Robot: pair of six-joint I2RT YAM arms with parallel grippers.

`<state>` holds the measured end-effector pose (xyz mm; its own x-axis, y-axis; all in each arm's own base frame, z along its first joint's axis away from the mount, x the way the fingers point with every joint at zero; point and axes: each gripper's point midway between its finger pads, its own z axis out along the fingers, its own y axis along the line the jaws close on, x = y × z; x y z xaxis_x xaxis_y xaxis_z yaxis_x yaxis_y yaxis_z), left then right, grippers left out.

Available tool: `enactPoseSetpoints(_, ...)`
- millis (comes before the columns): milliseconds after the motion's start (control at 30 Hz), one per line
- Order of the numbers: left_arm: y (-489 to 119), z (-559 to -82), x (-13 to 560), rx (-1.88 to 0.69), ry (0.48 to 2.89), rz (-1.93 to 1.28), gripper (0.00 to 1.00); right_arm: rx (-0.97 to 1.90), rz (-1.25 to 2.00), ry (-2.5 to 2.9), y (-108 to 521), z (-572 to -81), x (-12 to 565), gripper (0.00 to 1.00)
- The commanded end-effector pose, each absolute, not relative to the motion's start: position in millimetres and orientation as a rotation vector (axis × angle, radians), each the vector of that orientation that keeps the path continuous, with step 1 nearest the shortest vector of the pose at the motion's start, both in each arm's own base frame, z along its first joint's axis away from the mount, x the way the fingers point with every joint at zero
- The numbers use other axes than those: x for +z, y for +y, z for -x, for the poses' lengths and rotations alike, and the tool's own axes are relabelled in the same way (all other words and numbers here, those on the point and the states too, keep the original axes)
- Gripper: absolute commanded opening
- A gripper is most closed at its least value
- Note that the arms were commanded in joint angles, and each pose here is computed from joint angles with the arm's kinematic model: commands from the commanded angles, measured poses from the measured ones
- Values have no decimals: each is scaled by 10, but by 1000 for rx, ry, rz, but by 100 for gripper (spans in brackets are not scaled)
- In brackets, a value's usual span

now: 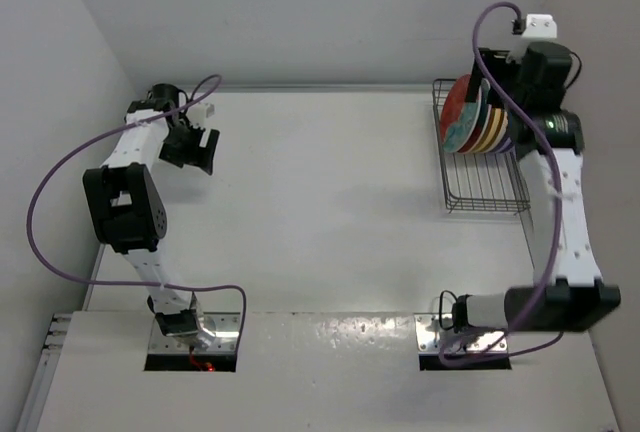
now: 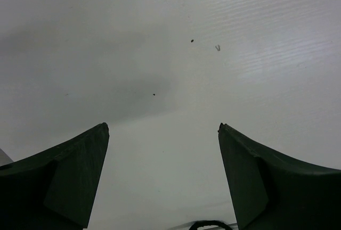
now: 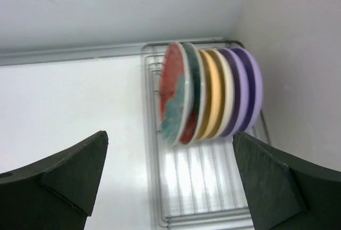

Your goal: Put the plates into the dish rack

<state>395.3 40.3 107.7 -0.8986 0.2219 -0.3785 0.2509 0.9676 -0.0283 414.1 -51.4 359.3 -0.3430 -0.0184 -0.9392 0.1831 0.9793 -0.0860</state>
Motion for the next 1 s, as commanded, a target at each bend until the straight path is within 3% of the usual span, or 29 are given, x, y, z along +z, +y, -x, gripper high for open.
enactPoseSetpoints(0, 387, -3951, 1474, -39, 2646, -344, 88, 91, -124, 2080, -73, -3482, 3044, 99)
enactPoseSetpoints(100, 322, -3886, 1425, -31, 2663, -369, 88, 186, -308, 2073, 11, -3038, 2734, 99)
enactPoseSetpoints(133, 302, -3884, 1468, -14, 2652, -380, 88, 179, -375, 2139, -3, -2811, 2271, 99)
enactPoseSetpoints(200, 250, -3834, 1445, -21, 2659, -396, 88, 248, -510, 2046, 38, -2619, 2244, 99)
enactPoseSetpoints(233, 262, -3829, 1482, -8, 2652, -381, 88, 249, -559, 2128, 57, -2479, 1780, 99)
enactPoseSetpoints(400, 161, -3633, 1396, 3, 2672, -422, 88, 329, -803, 2176, 158, -2025, 1241, 99)
enactPoseSetpoints(567, 262, -3349, 1212, 108, 2701, -414, 88, 449, -862, 2246, 354, -1831, 917, 99)
enactPoseSetpoints(967, 324, -2582, 678, 191, 2783, -502, 88, 511, -797, 2241, 441, -1852, 902, 99)
